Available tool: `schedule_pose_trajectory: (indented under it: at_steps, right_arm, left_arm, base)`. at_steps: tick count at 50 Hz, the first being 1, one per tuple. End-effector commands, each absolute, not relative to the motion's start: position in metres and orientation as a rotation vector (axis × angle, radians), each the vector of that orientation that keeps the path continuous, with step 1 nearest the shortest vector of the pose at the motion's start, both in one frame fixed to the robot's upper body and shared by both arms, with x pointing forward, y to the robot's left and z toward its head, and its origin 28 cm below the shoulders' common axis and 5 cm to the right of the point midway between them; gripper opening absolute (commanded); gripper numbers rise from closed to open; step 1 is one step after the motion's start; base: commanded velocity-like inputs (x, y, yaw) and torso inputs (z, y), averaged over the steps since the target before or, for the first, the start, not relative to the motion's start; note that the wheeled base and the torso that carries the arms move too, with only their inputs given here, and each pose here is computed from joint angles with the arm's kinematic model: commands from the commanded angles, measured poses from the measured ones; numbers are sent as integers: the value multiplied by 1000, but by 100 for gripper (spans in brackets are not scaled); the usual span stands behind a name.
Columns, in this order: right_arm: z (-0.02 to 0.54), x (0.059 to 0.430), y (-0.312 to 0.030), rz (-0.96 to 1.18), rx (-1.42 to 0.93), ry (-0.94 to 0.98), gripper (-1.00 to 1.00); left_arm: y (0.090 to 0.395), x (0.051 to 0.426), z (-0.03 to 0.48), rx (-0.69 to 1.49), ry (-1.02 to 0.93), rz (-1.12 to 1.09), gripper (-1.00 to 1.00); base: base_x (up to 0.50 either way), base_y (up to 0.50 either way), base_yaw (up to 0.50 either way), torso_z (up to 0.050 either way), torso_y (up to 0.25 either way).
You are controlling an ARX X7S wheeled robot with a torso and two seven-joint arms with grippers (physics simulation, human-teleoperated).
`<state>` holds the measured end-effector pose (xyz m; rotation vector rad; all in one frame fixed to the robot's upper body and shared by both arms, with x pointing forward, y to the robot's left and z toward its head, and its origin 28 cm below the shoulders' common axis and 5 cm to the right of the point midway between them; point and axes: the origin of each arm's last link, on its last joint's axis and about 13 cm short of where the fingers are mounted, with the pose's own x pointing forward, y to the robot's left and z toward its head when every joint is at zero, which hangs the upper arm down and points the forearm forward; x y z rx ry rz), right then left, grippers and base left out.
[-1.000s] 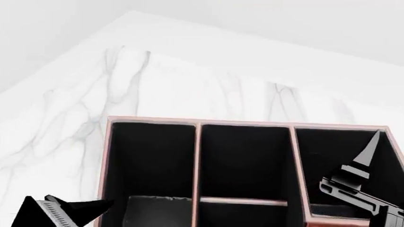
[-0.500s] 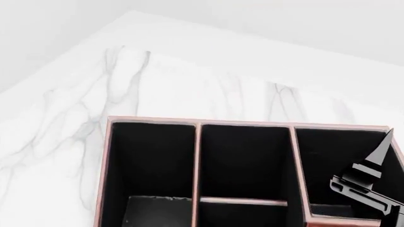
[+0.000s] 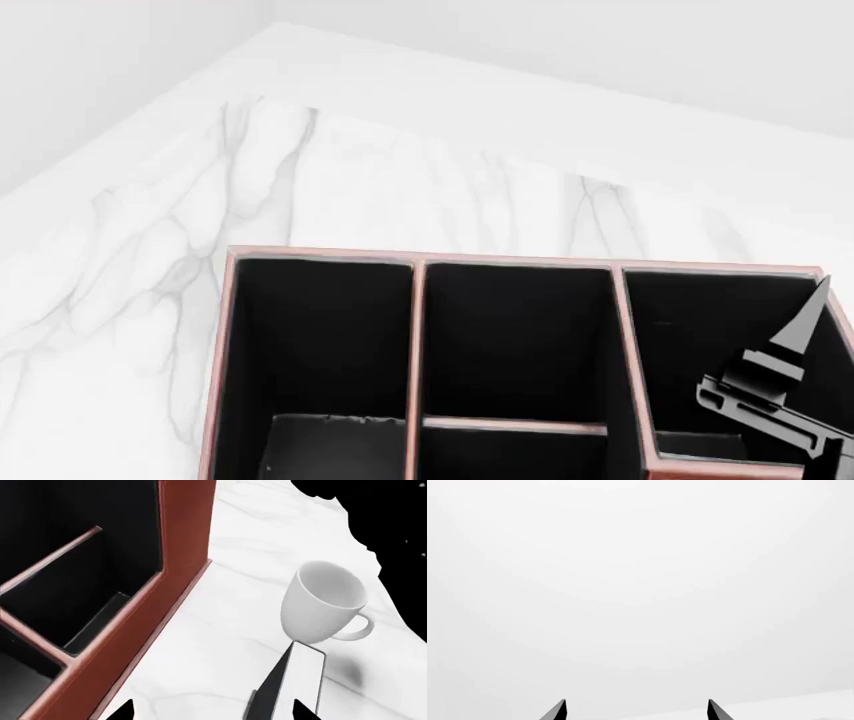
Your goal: Pick up the book and place it in the front compartment of the caddy.
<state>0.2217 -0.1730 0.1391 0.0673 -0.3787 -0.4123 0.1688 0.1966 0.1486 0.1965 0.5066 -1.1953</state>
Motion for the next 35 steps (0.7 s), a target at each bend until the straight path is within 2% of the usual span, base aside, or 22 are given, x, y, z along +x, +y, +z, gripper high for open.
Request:
schedule_pose_trajectory:
  at_steps: [1, 9, 26, 35]
  right_arm:
    - [138, 221, -174, -413, 66, -377, 100]
    - [139, 220, -174, -415, 61, -381, 100]
    - [136, 222, -174, -412, 60, -381, 100]
    - [139, 221, -174, -413, 60, -383, 100]
  left_arm:
    - [193, 162, 150, 201, 527, -1251, 100]
    - [189, 165, 147, 240, 523, -1263, 100]
    - [189, 163, 144, 370, 513, -1461, 100]
    - [189, 176, 135, 414, 490, -1441, 100]
  base:
    - [0, 0, 0, 0, 0]
    - [0, 0, 0, 0, 0]
    - [0, 0, 0, 0, 0]
    - [0, 0, 0, 0, 0]
